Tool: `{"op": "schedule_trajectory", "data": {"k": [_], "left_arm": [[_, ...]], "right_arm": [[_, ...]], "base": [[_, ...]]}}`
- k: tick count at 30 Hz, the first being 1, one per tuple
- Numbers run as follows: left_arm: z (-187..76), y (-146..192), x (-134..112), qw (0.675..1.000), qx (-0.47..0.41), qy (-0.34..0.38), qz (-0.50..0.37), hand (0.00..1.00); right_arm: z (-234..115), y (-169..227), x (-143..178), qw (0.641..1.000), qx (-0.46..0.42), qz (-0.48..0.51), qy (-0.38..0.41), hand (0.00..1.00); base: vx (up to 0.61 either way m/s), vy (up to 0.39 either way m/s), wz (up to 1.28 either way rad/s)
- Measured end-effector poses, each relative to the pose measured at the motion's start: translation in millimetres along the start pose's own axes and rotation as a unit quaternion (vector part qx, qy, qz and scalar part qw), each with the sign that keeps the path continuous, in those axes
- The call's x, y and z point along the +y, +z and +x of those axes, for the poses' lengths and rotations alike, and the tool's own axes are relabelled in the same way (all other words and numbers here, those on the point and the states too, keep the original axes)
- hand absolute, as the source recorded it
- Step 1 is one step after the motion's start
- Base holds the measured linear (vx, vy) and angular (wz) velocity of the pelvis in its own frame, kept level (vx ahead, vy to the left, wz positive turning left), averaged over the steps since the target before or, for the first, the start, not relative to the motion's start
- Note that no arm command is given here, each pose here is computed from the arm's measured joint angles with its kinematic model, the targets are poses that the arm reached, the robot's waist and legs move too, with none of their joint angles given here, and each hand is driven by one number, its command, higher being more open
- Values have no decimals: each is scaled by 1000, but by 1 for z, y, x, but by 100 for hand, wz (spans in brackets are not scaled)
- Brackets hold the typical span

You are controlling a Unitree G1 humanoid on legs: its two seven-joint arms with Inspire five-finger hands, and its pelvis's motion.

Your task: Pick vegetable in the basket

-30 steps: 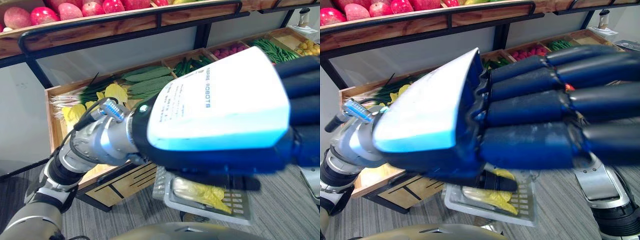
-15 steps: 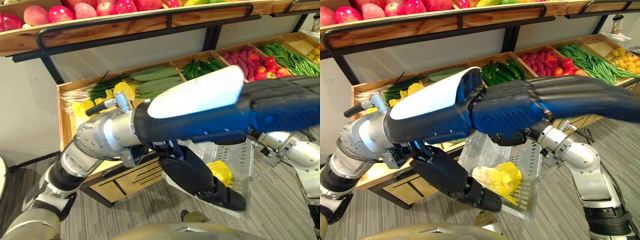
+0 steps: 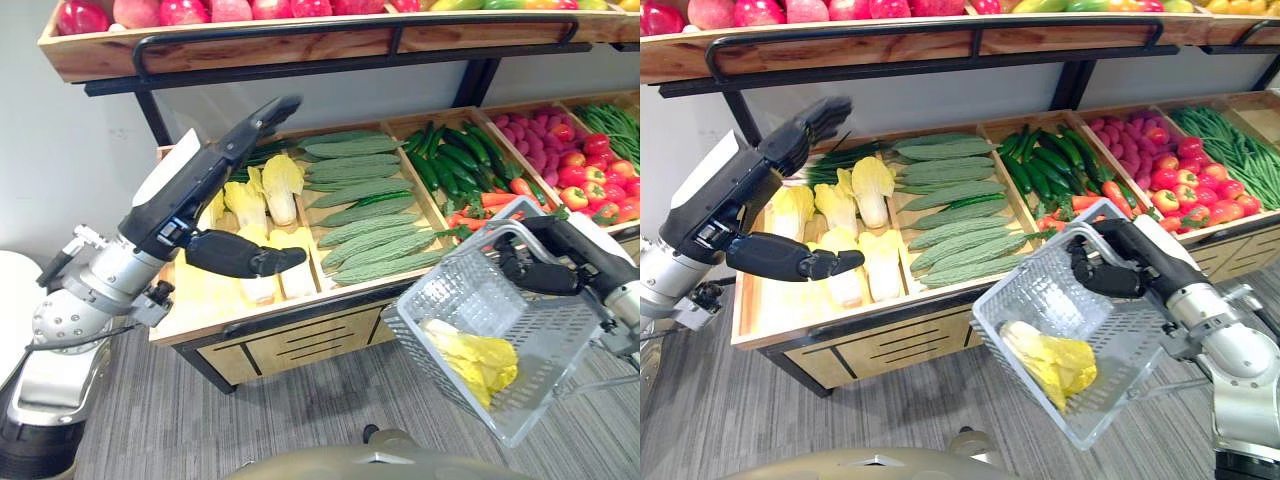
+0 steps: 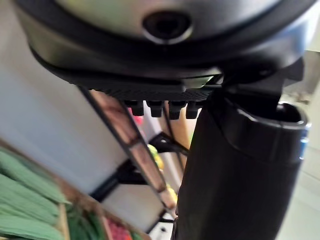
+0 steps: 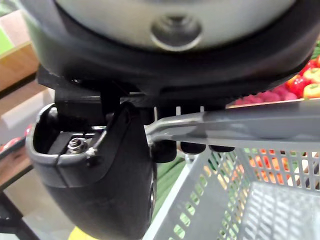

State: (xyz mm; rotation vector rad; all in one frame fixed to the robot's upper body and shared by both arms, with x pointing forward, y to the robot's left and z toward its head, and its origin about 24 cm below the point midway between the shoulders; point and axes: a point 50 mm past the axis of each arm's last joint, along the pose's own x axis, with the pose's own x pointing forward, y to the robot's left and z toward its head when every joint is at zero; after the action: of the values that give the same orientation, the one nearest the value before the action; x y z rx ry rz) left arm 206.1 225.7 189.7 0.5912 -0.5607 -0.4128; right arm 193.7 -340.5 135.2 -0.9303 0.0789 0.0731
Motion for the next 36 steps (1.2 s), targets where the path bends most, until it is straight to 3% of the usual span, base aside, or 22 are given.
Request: {"op": "schedule_trajectory", "data": {"k": [3, 6, 9, 11, 15, 17, 19, 22, 23, 26, 31, 36], "left_arm": [[-16, -18, 4, 997, 45, 50, -24, 100], [-51, -44, 8, 975, 105, 181, -71, 100], [-99, -71, 3, 920, 182, 329, -115, 100], [-141, -90, -9, 858, 262, 419, -137, 100], [-198, -110, -37, 760, 365, 511, -170, 100], [-237, -116, -62, 686, 421, 560, -197, 100], [-260, -118, -79, 633, 450, 592, -218, 100], [-306, -114, -118, 507, 495, 657, -259, 100], [-313, -112, -124, 488, 504, 662, -262, 100], [-339, -101, -157, 389, 519, 705, -286, 100], [-348, -94, -191, 328, 553, 700, -311, 100], [-352, -90, -210, 311, 591, 668, -330, 100]], "right_arm": [[-9, -15, -3, 999, 33, 8, -15, 0], [-23, -39, 0, 994, 84, 39, -52, 0], [-42, -61, 0, 984, 138, 63, -92, 0], [-53, -77, -2, 975, 181, 65, -108, 0], [-67, -97, 0, 960, 239, 79, -125, 0], [-73, -104, 0, 952, 263, 82, -134, 0], [-77, -110, 2, 947, 278, 88, -137, 0], [-84, -117, 1, 937, 306, 90, -144, 0], [-84, -117, 2, 936, 309, 90, -144, 0], [-87, -121, 3, 932, 323, 90, -141, 0], [-90, -123, 5, 929, 332, 90, -137, 0], [-95, -124, 6, 927, 339, 87, -134, 0]], "base": [[4, 2, 24], [9, -4, 25], [6, 10, 21], [6, 24, 18], [9, 15, 14], [0, 0, 0], [5, 2, 2], [30, 2, 2], [39, 7, 0], [36, 7, 0], [15, 6, 2], [7, 3, -4]]}}
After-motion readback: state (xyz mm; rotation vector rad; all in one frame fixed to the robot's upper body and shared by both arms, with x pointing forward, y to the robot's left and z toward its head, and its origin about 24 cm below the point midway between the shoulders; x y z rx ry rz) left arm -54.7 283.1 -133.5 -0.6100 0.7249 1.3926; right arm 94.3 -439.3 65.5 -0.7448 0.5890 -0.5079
